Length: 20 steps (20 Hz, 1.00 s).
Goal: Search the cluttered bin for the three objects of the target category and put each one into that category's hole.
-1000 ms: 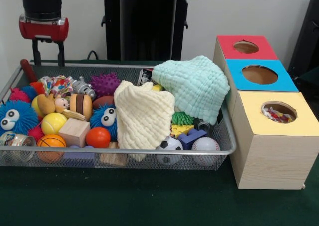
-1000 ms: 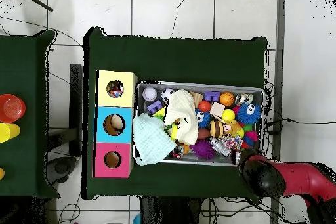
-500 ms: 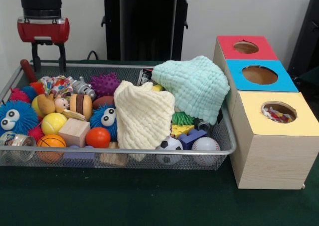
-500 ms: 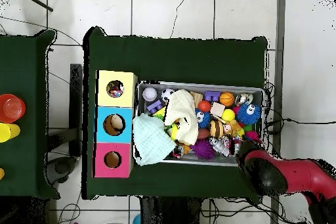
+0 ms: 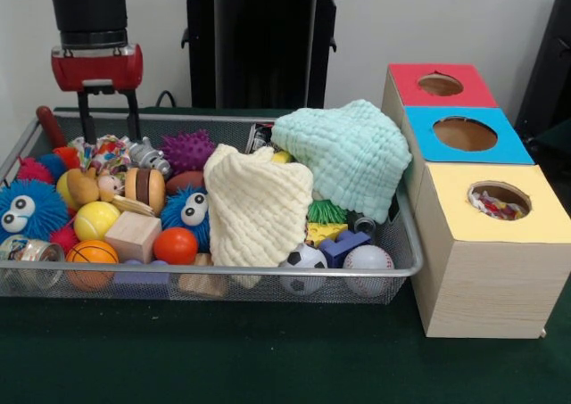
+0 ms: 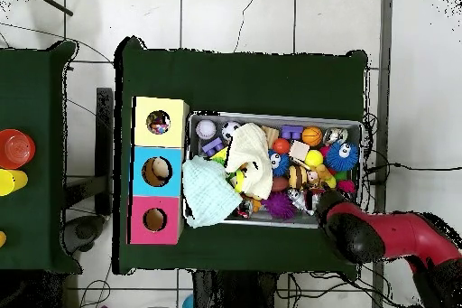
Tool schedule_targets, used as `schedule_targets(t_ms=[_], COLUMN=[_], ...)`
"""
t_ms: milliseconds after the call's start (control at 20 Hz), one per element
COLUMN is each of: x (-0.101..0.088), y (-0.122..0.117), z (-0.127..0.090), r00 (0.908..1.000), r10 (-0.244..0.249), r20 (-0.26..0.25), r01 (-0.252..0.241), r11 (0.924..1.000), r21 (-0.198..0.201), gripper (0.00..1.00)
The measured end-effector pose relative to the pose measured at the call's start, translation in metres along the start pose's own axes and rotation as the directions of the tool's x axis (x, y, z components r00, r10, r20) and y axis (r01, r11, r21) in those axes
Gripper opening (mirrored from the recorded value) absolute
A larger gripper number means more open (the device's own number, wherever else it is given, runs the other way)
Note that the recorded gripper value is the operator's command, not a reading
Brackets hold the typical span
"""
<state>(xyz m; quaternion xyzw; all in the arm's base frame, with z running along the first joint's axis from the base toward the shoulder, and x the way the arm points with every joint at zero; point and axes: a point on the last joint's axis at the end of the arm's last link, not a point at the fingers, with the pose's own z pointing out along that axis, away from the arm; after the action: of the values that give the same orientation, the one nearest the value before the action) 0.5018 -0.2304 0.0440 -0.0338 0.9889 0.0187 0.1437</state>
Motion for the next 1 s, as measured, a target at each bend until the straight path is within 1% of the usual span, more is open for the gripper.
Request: schedule_targets(t_ms=[100, 350, 600, 800, 900, 1000], x=[0.004, 0.007, 0.007, 0.009, 0.012, 0.013], y=[0.004, 0.011, 0.026, 0.033, 0.037, 0.039], z=[0.006, 0.012, 0.017, 0.020, 0.021, 0.022], r00=[1.0000, 0.9994, 0.9959, 0.9929, 0.9900, 0.9887], r10=[-0.010, -0.036, -0.089, -0.114, -0.134, -0.141], r20=[0.000, -0.005, -0.018, -0.033, -0.045, -0.051], r01=[0.010, 0.036, 0.088, 0.114, 0.134, 0.141], r11=[0.9999, 0.9992, 0.9960, 0.9935, 0.9910, 0.9900], r21=[-0.011, -0.018, -0.015, -0.011, -0.005, -0.002], gripper=[1.00, 1.00, 1.00, 1.00, 1.00, 1.00])
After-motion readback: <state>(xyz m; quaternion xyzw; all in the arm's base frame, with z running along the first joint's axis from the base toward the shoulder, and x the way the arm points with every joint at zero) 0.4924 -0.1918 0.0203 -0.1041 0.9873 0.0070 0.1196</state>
